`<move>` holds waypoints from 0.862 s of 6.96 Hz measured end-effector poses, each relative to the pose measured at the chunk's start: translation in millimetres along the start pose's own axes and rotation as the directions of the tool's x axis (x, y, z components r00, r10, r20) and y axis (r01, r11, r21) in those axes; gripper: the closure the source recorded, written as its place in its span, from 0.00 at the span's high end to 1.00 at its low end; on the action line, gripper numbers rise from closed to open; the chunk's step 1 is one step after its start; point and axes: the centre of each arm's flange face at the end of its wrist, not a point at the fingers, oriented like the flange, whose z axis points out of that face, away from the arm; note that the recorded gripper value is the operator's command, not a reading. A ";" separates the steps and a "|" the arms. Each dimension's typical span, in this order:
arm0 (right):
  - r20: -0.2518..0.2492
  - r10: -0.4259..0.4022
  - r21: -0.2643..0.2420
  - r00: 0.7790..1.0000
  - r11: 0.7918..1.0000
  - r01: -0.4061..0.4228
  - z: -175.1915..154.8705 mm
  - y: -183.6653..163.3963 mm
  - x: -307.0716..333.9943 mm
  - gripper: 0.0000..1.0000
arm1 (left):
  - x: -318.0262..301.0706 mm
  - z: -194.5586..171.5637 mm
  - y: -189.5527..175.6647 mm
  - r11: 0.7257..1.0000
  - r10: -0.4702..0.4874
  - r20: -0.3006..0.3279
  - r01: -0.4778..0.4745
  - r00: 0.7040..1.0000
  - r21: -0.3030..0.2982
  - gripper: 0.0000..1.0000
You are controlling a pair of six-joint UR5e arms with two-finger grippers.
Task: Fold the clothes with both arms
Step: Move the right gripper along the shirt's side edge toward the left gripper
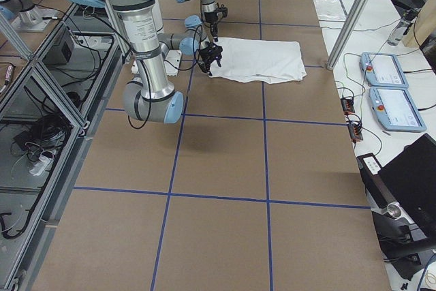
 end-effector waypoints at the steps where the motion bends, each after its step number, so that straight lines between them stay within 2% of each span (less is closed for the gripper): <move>1: 0.000 -0.001 0.001 1.000 1.000 0.001 2.6 1.2 -1.0 0.70 | 0.1 0.0 0.0 1.000 0.000 0.000 0.000 1.000 0.000 0.00; 2: 0.000 -0.001 0.002 1.000 1.000 0.001 3.3 1.8 -1.7 0.50 | 0.1 0.0 0.0 1.000 0.000 -0.001 0.000 1.000 0.000 0.00; 3: 0.006 0.001 -0.001 1.000 1.000 -0.001 0.9 3.4 -5.5 0.42 | 0.1 -0.1 0.0 1.000 0.000 -0.001 0.000 1.000 0.000 0.00; 5: 0.021 0.022 -0.008 1.000 1.000 -0.022 -6.6 7.4 -16.7 0.45 | 0.7 -1.0 -0.1 1.000 0.000 -0.003 0.000 1.000 0.000 0.00; 6: 0.022 0.027 -0.008 0.999 1.000 -0.027 -7.3 8.1 -18.2 0.54 | 1.2 -1.8 -0.2 1.000 0.000 -0.004 0.000 1.000 0.001 0.00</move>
